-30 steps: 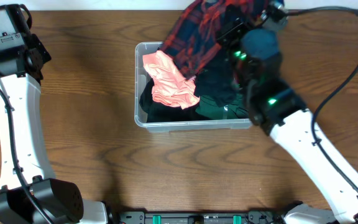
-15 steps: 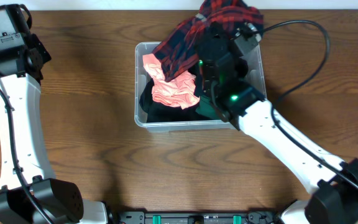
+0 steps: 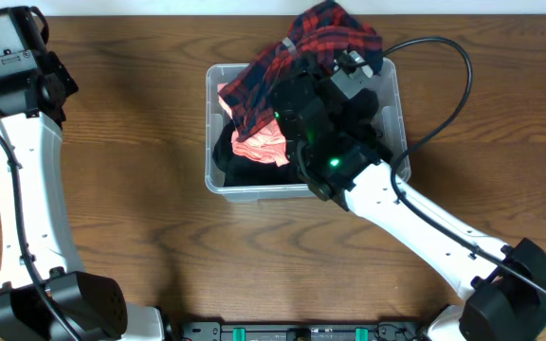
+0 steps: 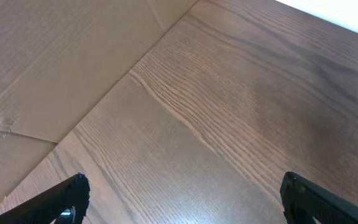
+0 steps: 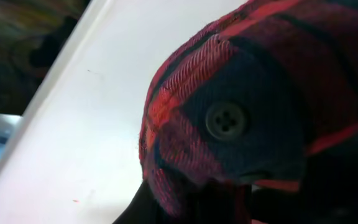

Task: Pack container
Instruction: 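Lower the plaid shirt into the bin and press it down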

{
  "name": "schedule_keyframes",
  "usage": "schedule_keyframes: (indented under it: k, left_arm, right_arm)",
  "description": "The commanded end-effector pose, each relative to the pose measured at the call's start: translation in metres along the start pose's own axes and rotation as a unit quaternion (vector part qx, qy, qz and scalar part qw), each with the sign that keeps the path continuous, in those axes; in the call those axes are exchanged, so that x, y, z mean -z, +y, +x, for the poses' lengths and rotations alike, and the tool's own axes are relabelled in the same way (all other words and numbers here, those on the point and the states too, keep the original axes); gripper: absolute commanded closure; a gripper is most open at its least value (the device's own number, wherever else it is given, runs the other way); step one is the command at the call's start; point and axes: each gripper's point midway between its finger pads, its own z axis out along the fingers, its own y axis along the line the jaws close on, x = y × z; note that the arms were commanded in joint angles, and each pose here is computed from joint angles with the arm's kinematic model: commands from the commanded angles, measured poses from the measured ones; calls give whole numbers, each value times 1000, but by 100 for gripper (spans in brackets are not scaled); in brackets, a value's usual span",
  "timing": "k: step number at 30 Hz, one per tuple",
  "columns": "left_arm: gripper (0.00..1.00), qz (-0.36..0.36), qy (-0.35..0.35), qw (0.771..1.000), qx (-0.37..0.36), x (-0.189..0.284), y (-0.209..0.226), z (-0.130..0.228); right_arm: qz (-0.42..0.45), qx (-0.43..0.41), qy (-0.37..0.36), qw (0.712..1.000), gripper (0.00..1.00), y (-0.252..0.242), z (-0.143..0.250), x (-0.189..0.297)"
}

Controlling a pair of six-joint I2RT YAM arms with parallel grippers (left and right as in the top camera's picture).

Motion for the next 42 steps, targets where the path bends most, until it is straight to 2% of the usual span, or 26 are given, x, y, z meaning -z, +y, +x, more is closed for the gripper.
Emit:
schedule_keyframes:
  k: [1,12,18,27,37,42]
  left_arm:
    - [2,-9,-1,1000,-3,-1,3,0]
    - [2,-9,-1,1000,-3,-1,3,0]
    - [2,-9,-1,1000,-3,-1,3,0]
    - [2,-9,-1,1000,-3,-1,3,0]
    - [2,-9,-1,1000,-3,-1,3,0]
    - [2,-9,-1,1000,-3,-1,3,0]
  right_arm:
    - [11,10,-31,999,99,1,-14,7]
    - [53,64,-13,996,99,-21,-6,13]
    - [77,109,22,991,99,-35,0,31]
    - [80,69,76,992,98,-37,-4,54]
    - [113,56,67,990,97,-56,-7,43]
    - [124,48,74,988,90,-63,5,37]
